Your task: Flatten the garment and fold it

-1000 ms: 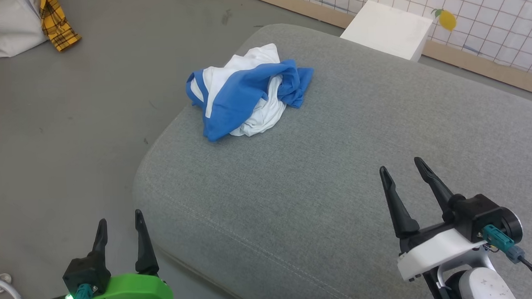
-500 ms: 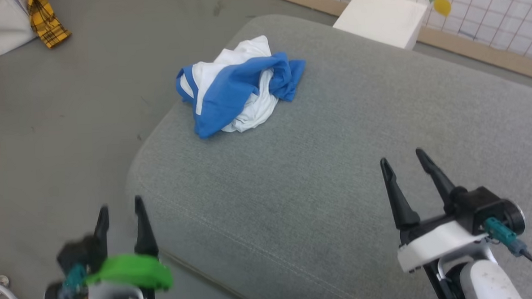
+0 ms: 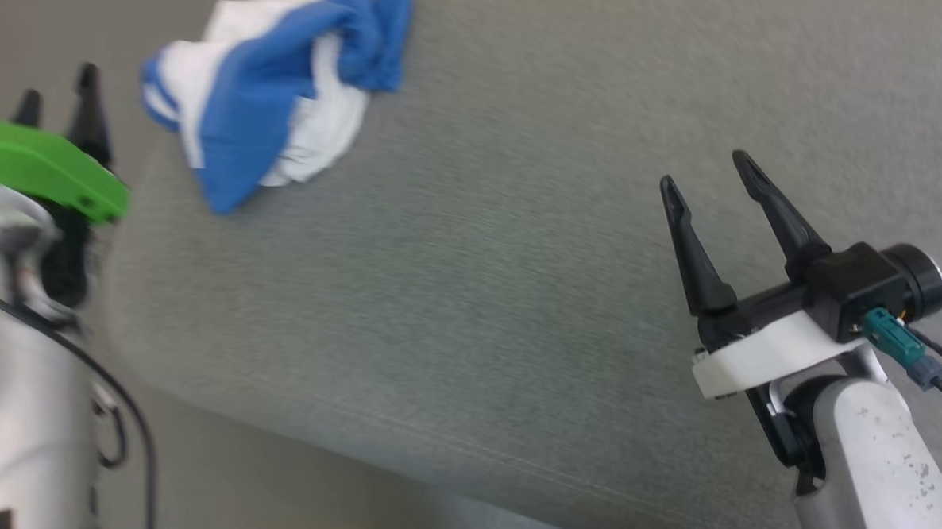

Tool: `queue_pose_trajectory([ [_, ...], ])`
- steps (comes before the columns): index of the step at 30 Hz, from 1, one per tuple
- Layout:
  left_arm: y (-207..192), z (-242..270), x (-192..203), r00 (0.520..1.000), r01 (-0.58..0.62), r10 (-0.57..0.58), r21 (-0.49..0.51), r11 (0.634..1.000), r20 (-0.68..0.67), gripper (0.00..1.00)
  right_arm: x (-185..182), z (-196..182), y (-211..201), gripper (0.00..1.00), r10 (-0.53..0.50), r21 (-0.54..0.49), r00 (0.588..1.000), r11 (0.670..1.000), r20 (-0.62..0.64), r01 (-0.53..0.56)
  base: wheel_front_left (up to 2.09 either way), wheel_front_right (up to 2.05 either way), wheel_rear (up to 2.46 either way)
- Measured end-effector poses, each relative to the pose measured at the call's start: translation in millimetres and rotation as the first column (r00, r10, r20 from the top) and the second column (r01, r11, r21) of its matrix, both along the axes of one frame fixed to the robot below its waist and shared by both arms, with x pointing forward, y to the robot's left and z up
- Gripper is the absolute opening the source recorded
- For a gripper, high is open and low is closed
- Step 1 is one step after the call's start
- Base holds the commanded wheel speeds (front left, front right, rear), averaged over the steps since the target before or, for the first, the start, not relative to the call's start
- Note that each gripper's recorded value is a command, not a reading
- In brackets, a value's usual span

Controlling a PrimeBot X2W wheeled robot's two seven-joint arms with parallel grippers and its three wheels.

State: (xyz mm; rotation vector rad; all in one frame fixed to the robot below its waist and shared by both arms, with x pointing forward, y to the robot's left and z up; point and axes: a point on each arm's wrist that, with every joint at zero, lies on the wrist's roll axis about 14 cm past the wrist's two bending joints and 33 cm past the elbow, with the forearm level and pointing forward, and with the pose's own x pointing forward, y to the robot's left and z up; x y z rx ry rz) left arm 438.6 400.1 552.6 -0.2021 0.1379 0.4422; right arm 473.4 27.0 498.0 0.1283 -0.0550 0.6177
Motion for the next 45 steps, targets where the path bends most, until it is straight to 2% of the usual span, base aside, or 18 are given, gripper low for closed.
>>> queue_pose_trajectory([
  [5, 0.6, -38.2, 40.2, 0.99, -0.014, -0.011, -0.175, 0.985, -0.14, 1.0, 16.6, -26.5, -25.3, 1.0, -0.069, -0.006, 0.997, 0.998, -0.042, 0.069, 0.0, 0.0, 0.0],
  [8, 0.6, -70.6, 53.0, 0.967, -0.053, -0.009, -0.238, 0.97, -0.254, 1.0, 24.2, -43.1, -39.1, 1.0, -0.106, -0.008, 0.992, 0.994, -0.069, 0.105, 0.0, 0.0, 0.0],
  [13, -10.6, -135.1, 58.3, 0.892, -0.143, -0.02, -0.324, 0.935, -0.451, 1.0, 29.0, -70.6, -61.1, 1.0, -0.159, -0.023, 0.98, 0.987, -0.118, 0.157, 0.0, 0.0, 0.0],
  [16, -23.9, -179.0, 48.9, 0.817, -0.213, -0.043, -0.37, 0.904, -0.575, 1.0, 31.1, -85.1, -78.7, 1.0, -0.203, -0.033, 0.969, 0.979, -0.144, 0.2, 0.0, 0.0, 0.0],
  [19, -30.0, -197.6, 47.5, 0.777, -0.252, -0.051, -0.384, 0.888, -0.627, 1.0, 30.8, -99.4, -92.1, 1.0, -0.235, -0.055, 0.957, 0.972, -0.17, 0.229, 0.0, 0.0, 0.0],
  [22, -33.5, -204.9, 48.2, 0.749, -0.261, -0.062, -0.38, 0.888, -0.66, 1.0, 28.7, -109.5, -102.2, 1.0, -0.259, -0.071, 0.947, 0.966, -0.191, 0.25, 0.0, 0.0, 0.0],
  [23, -34.7, -205.5, 48.2, 0.742, -0.259, -0.068, -0.379, 0.888, -0.667, 0.88, 28.6, -110.0, -105.1, 1.0, -0.267, -0.069, 0.945, 0.964, -0.191, 0.258, 0.0, 0.0, 0.0],
  [24, -36.0, -204.6, 48.8, 0.74, -0.254, -0.073, -0.378, 0.89, -0.668, 0.33, 28.4, -110.3, -108.0, 1.0, -0.274, -0.071, 0.942, 0.962, -0.191, 0.265, 0.0, 0.0, 0.0],
  [25, -36.7, -202.3, 48.5, 0.743, -0.248, -0.072, -0.374, 0.894, -0.665, 0.0, 28.2, -109.7, -110.0, 1.0, -0.279, -0.073, 0.941, 0.96, -0.19, 0.27, 0.0, 0.0, 0.0],
  [27, -38.8, -198.4, 47.7, 0.751, -0.224, -0.072, -0.356, 0.907, -0.657, 0.0, 27.9, -107.1, -114.6, 1.0, -0.292, -0.07, 0.938, 0.956, -0.186, 0.284, 0.0, 0.0, 0.0],
  [30, -39.0, -183.4, 53.4, 0.79, -0.138, -0.063, -0.277, 0.951, -0.61, 0.0, 27.1, -100.2, -123.3, 1.0, -0.316, -0.067, 0.932, 0.949, -0.176, 0.309, 0.0, 0.0, 0.0],
  [33, -28.9, -144.8, 67.0, 0.879, -0.036, -0.014, -0.096, 0.995, -0.477, 0.0, 21.5, -88.9, -129.4, 1.0, -0.332, -0.061, 0.929, 0.943, -0.161, 0.326, 0.0, 0.0, 0.0],
  [36, -17.4, -78.4, 85.1, 0.964, 0.033, 0.0, 0.117, 0.993, -0.267, 0.0, 10.7, -77.4, -133.4, 1.0, -0.342, -0.046, 0.926, 0.939, -0.16, 0.339, 0.0, 0.0, 0.0],
  [38, -19.8, -38.5, 91.5, 0.99, 0.053, -0.024, 0.209, 0.976, -0.14, 0.0, 3.7, -68.3, -135.8, 1.0, -0.349, -0.038, 0.925, 0.937, -0.153, 0.347, 0.0, 0.0, 0.0],
  [41, -39.1, 20.0, 95.9, 0.993, 0.097, -0.112, 0.318, 0.943, 0.028, 0.0, -7.8, -50.1, -138.8, 1.0, -0.356, -0.026, 0.926, 0.934, -0.128, 0.356, 0.0, 0.0, 0.0],
  [45, -76.9, 95.0, 94.6, 0.944, 0.135, -0.236, 0.385, 0.913, 0.228, 0.0, -22.1, -22.3, -145.5, 1.0, -0.373, -0.005, 0.924, 0.927, -0.079, 0.374, 0.0, 0.0, 0.0],
])
